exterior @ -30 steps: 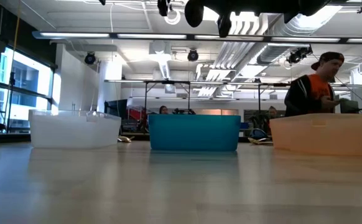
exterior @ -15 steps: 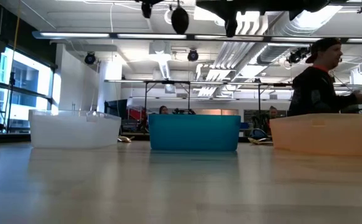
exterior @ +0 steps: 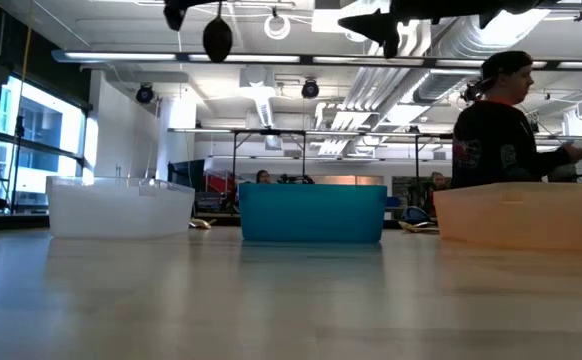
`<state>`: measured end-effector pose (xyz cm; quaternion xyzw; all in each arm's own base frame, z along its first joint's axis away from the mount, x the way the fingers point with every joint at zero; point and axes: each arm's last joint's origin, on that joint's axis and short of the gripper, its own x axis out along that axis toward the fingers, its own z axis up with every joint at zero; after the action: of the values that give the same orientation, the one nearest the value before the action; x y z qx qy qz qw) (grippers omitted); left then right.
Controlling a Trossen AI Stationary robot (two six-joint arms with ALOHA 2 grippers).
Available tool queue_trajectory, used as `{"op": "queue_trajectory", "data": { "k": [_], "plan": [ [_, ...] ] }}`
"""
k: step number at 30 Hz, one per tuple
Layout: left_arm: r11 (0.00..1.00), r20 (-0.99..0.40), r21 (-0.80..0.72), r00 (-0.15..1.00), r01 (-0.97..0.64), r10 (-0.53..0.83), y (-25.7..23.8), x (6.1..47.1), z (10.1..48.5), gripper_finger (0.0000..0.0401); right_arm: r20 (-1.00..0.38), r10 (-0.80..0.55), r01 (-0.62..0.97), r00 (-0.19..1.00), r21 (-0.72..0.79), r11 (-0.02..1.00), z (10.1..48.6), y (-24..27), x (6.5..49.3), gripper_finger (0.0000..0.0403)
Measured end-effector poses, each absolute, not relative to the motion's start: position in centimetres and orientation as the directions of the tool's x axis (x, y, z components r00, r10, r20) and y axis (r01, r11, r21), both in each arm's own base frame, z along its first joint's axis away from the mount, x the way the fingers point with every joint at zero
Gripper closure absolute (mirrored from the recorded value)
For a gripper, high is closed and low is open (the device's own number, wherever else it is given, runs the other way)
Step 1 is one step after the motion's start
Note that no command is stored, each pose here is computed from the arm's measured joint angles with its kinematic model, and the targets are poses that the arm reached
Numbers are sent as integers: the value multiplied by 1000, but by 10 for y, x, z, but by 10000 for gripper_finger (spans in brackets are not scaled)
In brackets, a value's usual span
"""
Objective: Sort silverware by color (type)
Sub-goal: Put the black spoon into the transparent bin
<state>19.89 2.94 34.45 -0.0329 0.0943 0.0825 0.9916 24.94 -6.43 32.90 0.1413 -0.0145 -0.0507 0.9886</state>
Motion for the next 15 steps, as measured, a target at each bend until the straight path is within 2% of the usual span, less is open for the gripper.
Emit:
{"op": "queue_trajectory", "data": {
  "k": [5,8,15],
  "plan": [
    [982,-97,-94,983,-162,153,20,175,334,401,32,-75,64,997,263,963,332,-64,248,148],
    [983,-60,-98,987,-157,152,19,166,335,401,39,11,-19,999,215,976,333,-59,248,148],
    [984,-20,-100,989,-149,148,18,157,340,401,52,130,-128,990,-34,991,334,-36,252,148]
  ]
}}
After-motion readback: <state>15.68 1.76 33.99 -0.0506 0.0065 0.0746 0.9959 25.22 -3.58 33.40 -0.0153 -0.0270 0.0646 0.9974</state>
